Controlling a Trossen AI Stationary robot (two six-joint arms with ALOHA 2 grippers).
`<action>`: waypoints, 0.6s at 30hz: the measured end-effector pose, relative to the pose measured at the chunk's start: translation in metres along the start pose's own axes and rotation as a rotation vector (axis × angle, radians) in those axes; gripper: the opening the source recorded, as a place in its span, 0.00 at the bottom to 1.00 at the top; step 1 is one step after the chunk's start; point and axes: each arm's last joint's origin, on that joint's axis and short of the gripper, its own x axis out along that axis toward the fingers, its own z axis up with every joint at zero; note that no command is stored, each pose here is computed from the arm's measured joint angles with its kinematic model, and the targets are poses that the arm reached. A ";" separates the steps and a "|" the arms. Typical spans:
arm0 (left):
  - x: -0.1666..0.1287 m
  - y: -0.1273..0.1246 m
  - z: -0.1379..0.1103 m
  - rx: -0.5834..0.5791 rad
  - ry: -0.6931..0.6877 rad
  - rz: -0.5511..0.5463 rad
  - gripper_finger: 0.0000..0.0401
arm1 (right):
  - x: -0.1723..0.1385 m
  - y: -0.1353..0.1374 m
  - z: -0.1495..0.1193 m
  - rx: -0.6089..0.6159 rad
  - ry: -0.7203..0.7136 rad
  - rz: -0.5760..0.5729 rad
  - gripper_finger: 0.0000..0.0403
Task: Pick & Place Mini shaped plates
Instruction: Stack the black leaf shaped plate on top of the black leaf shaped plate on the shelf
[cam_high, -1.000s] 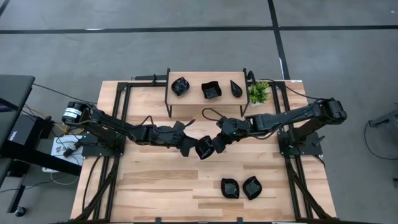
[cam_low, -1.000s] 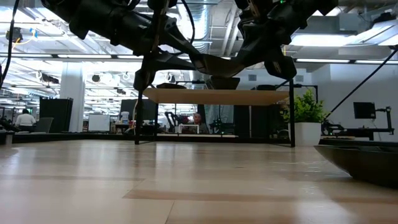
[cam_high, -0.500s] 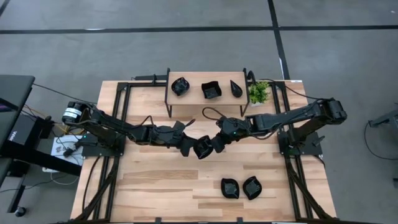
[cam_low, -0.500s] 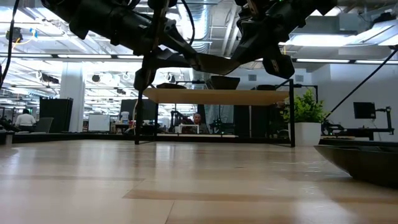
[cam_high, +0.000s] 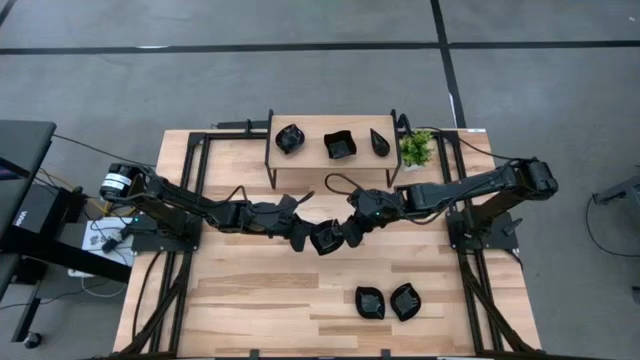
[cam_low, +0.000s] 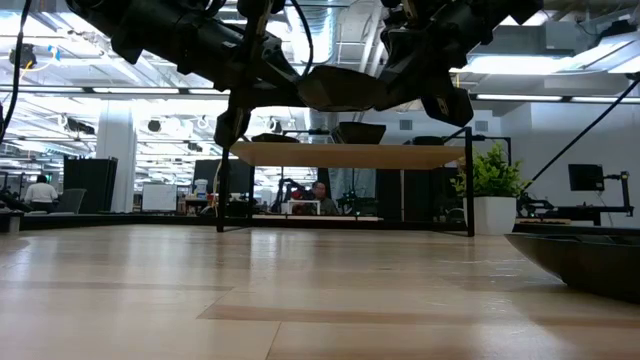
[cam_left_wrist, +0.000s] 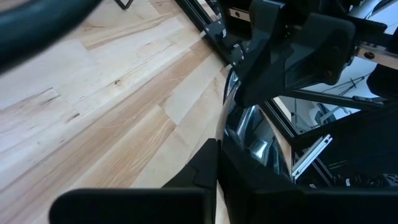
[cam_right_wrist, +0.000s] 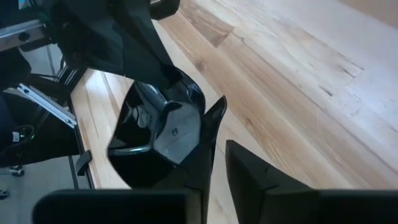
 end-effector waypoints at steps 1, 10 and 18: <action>0.000 0.000 0.000 0.000 0.001 0.000 0.03 | 0.000 0.000 0.000 -0.006 0.001 -0.001 0.12; 0.000 -0.001 0.000 0.016 0.015 -0.013 0.02 | -0.035 -0.001 0.006 -0.095 -0.023 0.013 0.15; -0.001 -0.001 0.000 0.022 0.012 -0.013 0.02 | -0.093 -0.012 0.022 -0.083 -0.154 0.050 0.15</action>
